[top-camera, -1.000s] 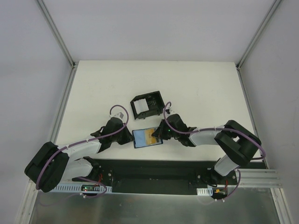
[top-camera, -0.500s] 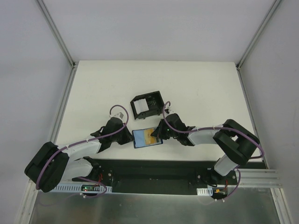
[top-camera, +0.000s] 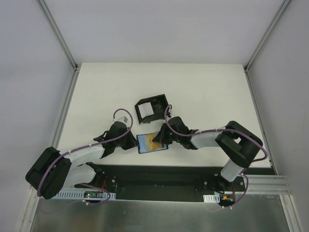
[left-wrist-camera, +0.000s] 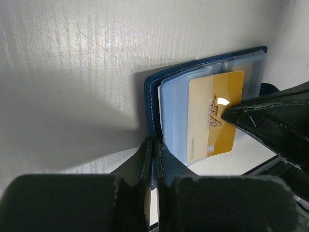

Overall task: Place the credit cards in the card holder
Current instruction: Insert the credit card into the card holder.

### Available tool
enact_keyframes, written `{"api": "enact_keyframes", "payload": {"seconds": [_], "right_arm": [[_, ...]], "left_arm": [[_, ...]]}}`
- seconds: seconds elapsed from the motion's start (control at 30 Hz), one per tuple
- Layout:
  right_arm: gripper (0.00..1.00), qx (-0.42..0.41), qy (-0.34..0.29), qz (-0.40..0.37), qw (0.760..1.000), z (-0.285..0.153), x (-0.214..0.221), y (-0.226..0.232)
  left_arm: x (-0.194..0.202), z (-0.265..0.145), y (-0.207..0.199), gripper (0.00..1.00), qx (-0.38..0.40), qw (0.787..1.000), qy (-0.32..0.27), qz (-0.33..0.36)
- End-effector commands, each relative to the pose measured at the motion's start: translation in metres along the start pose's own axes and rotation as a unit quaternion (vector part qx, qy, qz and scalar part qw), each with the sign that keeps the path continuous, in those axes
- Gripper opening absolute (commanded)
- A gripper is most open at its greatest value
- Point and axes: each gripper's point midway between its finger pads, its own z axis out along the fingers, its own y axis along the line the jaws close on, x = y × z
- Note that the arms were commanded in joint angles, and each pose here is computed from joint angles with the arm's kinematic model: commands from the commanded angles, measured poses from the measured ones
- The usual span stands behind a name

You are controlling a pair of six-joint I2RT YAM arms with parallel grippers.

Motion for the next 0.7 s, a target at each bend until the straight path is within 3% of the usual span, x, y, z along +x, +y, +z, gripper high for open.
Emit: {"api": "enact_keyframes", "payload": {"seconds": [0.0, 0.2, 0.43, 0.67], "right_arm": [[0.00, 0.056, 0.059, -0.003, 0.997, 0.002, 0.035, -0.030], [0.07, 0.051, 0.059, -0.011, 0.997, 0.005, 0.034, -0.021], [0.32, 0.107, 0.026, -0.036, 0.993, -0.016, 0.015, -0.038], [0.34, 0.096, 0.047, -0.050, 0.993, -0.008, 0.017, -0.025]], "left_arm": [[0.009, 0.000, 0.020, 0.00, -0.037, 0.999, 0.016, 0.002], [0.009, 0.001, 0.018, 0.00, -0.033, 0.999, 0.017, 0.002], [0.009, -0.001, 0.018, 0.00, -0.031, 0.999, 0.013, 0.003], [0.008, -0.001, 0.015, 0.00, -0.027, 1.000, 0.014, 0.004]]}}
